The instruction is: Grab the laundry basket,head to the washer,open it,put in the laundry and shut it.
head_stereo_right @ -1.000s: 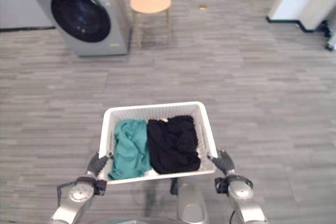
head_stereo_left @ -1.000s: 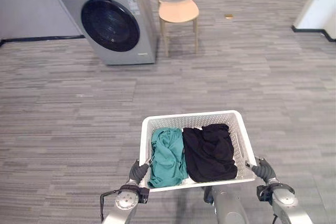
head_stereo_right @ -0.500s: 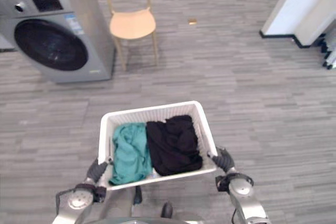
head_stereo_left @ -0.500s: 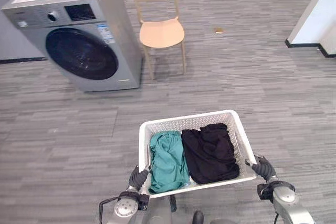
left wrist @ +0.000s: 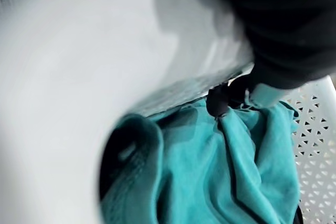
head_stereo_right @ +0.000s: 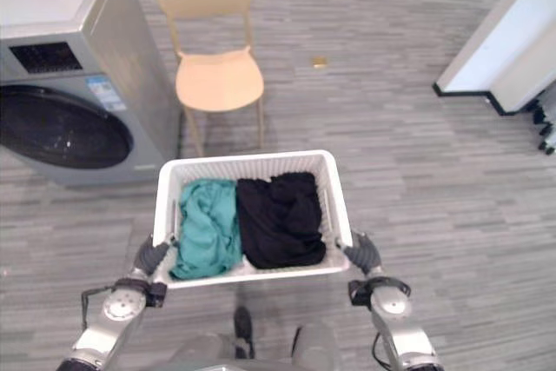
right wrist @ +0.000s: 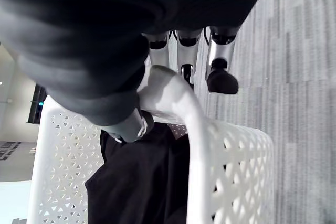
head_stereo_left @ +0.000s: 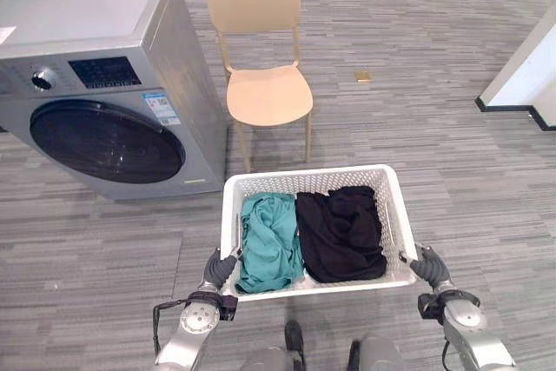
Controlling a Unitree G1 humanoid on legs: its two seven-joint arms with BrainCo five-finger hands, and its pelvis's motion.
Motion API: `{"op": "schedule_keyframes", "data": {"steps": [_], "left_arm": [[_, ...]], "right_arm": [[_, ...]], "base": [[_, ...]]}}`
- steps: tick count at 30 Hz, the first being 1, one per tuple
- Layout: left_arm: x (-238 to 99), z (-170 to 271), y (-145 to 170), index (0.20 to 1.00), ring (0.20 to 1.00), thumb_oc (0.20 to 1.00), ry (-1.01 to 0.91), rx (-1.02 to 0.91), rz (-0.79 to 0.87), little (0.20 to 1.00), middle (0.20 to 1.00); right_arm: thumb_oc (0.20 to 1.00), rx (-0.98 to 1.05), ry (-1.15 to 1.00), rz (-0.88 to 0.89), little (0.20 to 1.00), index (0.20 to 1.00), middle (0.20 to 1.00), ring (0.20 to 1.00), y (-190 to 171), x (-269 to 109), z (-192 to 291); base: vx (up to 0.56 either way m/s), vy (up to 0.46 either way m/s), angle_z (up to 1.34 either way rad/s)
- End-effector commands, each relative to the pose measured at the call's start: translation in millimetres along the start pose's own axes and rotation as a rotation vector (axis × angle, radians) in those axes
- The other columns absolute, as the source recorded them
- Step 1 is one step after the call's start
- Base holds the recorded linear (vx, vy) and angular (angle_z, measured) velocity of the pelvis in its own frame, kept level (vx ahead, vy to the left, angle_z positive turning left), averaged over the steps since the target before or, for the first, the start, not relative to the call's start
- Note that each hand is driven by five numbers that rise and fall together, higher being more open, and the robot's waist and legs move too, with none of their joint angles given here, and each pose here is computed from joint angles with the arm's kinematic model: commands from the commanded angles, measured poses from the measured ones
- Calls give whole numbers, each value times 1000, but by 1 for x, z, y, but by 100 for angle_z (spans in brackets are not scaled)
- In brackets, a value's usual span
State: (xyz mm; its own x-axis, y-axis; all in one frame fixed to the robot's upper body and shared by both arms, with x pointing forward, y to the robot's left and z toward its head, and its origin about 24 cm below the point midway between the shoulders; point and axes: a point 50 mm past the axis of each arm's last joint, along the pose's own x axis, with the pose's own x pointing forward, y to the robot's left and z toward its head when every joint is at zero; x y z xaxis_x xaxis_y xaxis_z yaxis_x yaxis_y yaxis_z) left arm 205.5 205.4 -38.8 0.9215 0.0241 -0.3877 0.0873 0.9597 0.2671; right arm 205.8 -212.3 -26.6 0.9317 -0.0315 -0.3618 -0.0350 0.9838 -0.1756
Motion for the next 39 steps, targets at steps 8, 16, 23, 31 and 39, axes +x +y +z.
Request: {"op": "schedule_keyframes", "data": {"steps": [8,16,23,31,39], "left_arm": [[-7,12,-2,200,200,200,-108,-85,-3,200,200],[-5,11,-12,200,200,200,-89,-111,-51,200,200],[-6,10,-6,200,200,200,-80,-83,-24,200,200],[-6,10,2,200,200,200,-83,-30,-21,200,200],[3,20,10,200,200,200,-123,12,34,200,200]], "right_arm": [[200,20,-125,33,200,200,200,200,-10,-6,15],[200,16,-109,-27,200,200,200,200,-25,-7,14],[200,3,-114,-51,200,200,200,200,-25,-4,16],[200,4,-127,-19,200,200,200,200,-11,-1,18],[200,-44,-127,-25,200,200,200,200,-2,9,20]], "base": [[456,-98,65],[256,-85,35],[284,110,4],[313,273,-36],[153,120,-31]]}}
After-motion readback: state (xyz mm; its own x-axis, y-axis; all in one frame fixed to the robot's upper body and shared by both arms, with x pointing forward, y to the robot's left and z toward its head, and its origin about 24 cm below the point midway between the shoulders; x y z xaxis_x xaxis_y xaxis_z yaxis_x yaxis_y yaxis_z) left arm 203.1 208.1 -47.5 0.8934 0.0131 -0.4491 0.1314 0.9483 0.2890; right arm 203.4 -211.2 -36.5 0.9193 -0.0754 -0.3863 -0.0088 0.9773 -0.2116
